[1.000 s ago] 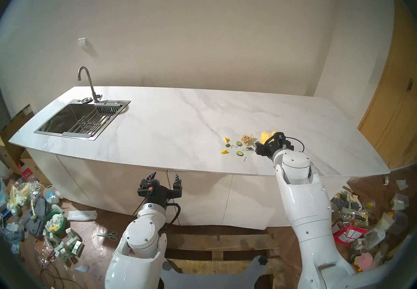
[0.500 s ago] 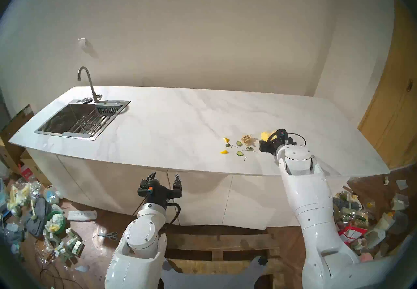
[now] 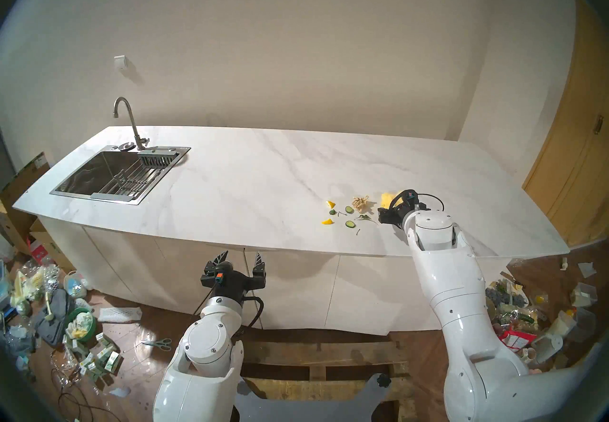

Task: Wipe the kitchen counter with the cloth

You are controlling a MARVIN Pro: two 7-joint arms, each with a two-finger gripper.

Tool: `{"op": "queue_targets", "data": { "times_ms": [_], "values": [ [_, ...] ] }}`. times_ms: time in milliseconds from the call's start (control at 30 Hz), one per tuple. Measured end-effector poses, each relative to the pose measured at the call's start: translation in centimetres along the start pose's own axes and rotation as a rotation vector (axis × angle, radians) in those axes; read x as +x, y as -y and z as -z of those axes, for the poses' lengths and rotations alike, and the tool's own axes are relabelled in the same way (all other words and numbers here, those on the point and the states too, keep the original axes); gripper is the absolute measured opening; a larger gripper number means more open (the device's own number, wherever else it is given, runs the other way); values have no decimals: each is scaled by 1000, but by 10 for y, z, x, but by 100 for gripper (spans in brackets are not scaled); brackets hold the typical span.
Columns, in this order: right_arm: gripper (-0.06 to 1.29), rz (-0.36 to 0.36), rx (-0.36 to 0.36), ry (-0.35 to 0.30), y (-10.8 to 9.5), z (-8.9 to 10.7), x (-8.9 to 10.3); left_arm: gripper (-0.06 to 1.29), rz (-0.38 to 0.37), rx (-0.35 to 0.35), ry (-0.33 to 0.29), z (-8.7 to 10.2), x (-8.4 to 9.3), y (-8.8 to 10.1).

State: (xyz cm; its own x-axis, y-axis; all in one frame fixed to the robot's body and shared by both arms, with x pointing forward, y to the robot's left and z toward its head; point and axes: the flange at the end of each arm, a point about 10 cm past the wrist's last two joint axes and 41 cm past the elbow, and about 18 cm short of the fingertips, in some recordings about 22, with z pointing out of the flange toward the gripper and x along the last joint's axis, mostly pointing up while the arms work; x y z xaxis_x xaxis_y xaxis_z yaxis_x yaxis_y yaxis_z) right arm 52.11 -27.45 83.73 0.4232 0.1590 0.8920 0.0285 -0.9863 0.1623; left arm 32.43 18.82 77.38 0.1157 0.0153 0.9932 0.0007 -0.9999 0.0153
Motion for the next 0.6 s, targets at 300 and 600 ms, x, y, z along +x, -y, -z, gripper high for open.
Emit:
{"op": "queue_targets", "data": {
  "times_ms": [300,600],
  "values": [
    [123,9,10,29,-3,-15,3,126,0,0,0,0,0,0],
    [123,19,14,54,-6,-26,6,126,0,0,0,0,0,0]
  ]
}}
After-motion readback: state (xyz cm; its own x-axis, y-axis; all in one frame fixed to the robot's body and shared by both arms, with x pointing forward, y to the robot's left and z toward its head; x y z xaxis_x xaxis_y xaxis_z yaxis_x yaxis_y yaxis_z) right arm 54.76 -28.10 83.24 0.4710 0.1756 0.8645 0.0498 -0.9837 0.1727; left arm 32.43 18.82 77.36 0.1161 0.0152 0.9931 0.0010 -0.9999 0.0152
